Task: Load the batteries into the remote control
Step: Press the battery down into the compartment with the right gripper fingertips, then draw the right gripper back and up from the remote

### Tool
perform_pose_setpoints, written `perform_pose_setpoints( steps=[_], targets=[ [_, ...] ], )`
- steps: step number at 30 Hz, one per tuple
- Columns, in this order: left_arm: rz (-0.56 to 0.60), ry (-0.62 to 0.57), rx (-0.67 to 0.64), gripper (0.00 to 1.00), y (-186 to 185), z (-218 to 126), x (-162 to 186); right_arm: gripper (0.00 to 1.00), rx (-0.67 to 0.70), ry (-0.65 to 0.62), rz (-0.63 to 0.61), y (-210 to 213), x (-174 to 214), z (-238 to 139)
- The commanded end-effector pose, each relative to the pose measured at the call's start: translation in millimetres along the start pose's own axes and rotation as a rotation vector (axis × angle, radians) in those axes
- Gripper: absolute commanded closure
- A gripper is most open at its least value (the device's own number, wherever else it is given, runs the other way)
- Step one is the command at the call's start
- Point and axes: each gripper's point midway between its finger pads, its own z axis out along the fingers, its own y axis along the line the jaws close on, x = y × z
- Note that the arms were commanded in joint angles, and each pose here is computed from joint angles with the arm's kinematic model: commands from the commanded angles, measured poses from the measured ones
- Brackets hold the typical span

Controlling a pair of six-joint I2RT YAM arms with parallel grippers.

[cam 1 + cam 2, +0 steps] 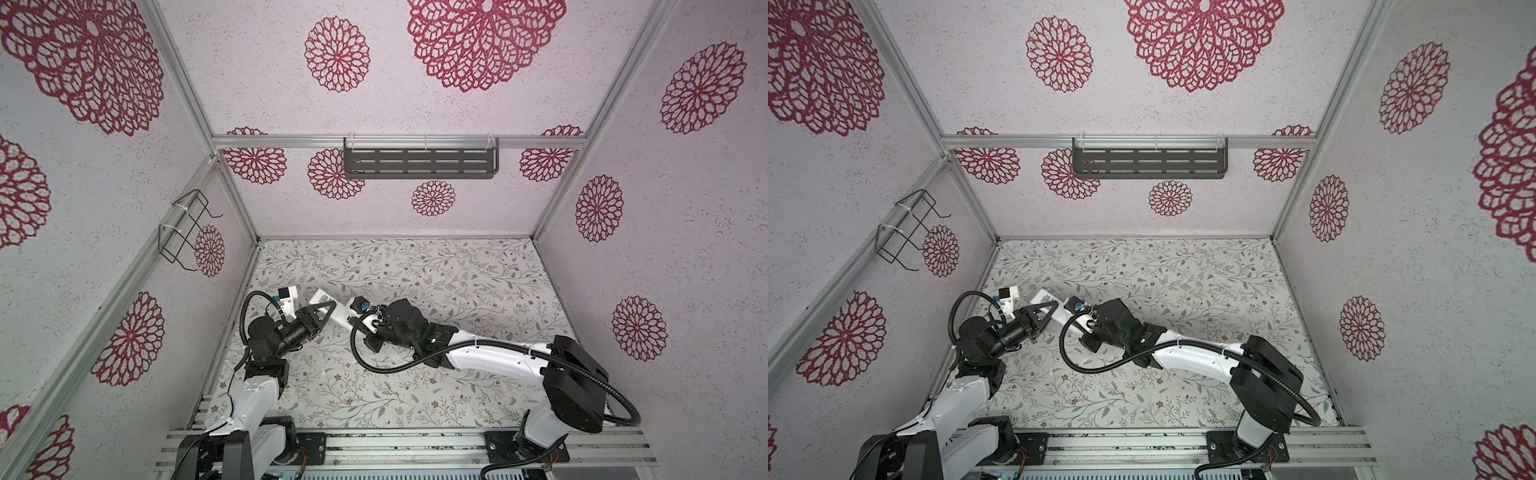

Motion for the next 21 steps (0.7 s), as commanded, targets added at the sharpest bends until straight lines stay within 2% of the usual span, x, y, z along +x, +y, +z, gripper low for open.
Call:
perform_pose_setpoints(
  steps=[1,8,15,21],
  targets=[
    [0.155,0.029,0.227,1.0,-77,-5,-1,0.95,-0.029,0.467,-0.004,16,149,-6],
    [0.15,0.033,0.21,1.0,-73,-4,-1,0.91,-0.02,0.413,0.024,14,134,-11],
    [0.146,0.043,0.169,1.0,-64,-2,1,0.81,-0.01,0.258,0.059,4,83,-17],
    [0.156,0.058,0.105,1.0,-53,2,5,0.76,-0.005,0.102,0.091,-6,35,-43]
  ],
)
